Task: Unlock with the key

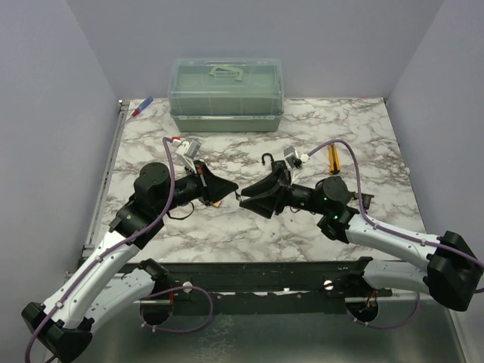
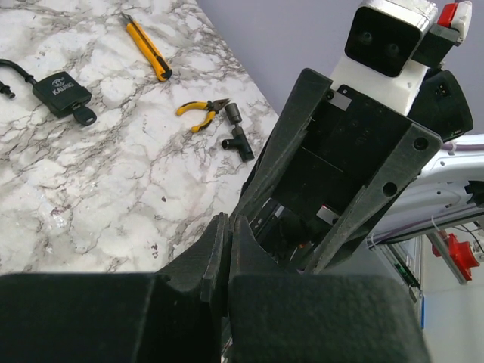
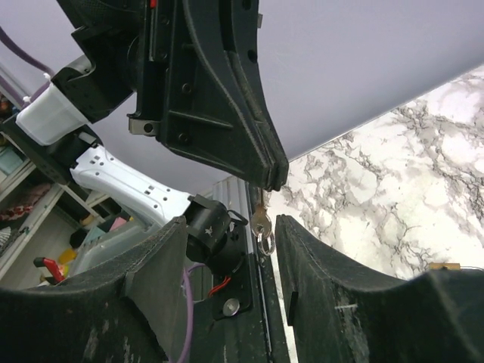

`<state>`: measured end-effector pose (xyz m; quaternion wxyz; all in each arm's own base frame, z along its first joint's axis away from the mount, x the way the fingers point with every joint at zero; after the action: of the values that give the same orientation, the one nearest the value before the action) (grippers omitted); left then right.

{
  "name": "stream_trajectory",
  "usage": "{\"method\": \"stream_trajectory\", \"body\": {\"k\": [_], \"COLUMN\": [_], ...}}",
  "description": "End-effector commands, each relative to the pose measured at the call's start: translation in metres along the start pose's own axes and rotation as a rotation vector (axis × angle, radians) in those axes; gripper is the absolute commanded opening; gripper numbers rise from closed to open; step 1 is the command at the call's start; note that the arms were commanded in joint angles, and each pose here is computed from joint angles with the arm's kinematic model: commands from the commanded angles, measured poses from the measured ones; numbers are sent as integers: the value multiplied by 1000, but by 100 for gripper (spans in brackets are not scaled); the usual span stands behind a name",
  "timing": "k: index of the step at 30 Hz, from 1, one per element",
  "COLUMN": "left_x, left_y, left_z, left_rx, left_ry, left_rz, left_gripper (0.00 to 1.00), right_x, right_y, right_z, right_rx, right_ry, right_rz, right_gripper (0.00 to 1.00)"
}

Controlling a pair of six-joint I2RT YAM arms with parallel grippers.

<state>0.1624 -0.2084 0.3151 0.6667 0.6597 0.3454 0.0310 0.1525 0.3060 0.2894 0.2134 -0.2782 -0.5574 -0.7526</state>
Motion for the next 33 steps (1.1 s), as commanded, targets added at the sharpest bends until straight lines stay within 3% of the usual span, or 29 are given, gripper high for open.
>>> {"method": "stream_trajectory", "body": {"k": [1,11,23,30,33], "left_x": [-11,-13,-11,-9,-9], "left_y": [10,13,14,12,13], "left_z": [-4,-7,-7,-7,-8], "left_rx": [-38,-61,-69,-70,-72], "left_ry": [-52,-52,-39,-31,-29], "left_rz": [41,51,54,52,54], "left_gripper": [0,0,0,0,0], "right_x": [-1,-5,-3,-3,-3], "right_y": [12,11,9,9,10], "right_z": [9,16,19,19,19], "right_rx": [-25,-4,13,13,8], "right_ry": [-9,-2,19,23,20], "right_rz": [-10,1,13,12,10], "right_gripper": [55,54,41,28,17]}}
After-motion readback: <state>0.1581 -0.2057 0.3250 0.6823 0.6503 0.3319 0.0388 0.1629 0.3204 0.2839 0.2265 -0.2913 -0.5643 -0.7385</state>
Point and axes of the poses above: each gripper's point midway between its finger pads, its own z axis out along the fingers, its own x axis along the line the jaws close on, y = z × x, the point moved 4 cm from there along -z, back along the fingers, and after that the axes turned 15 degrees about z, right-handed, at the moved point
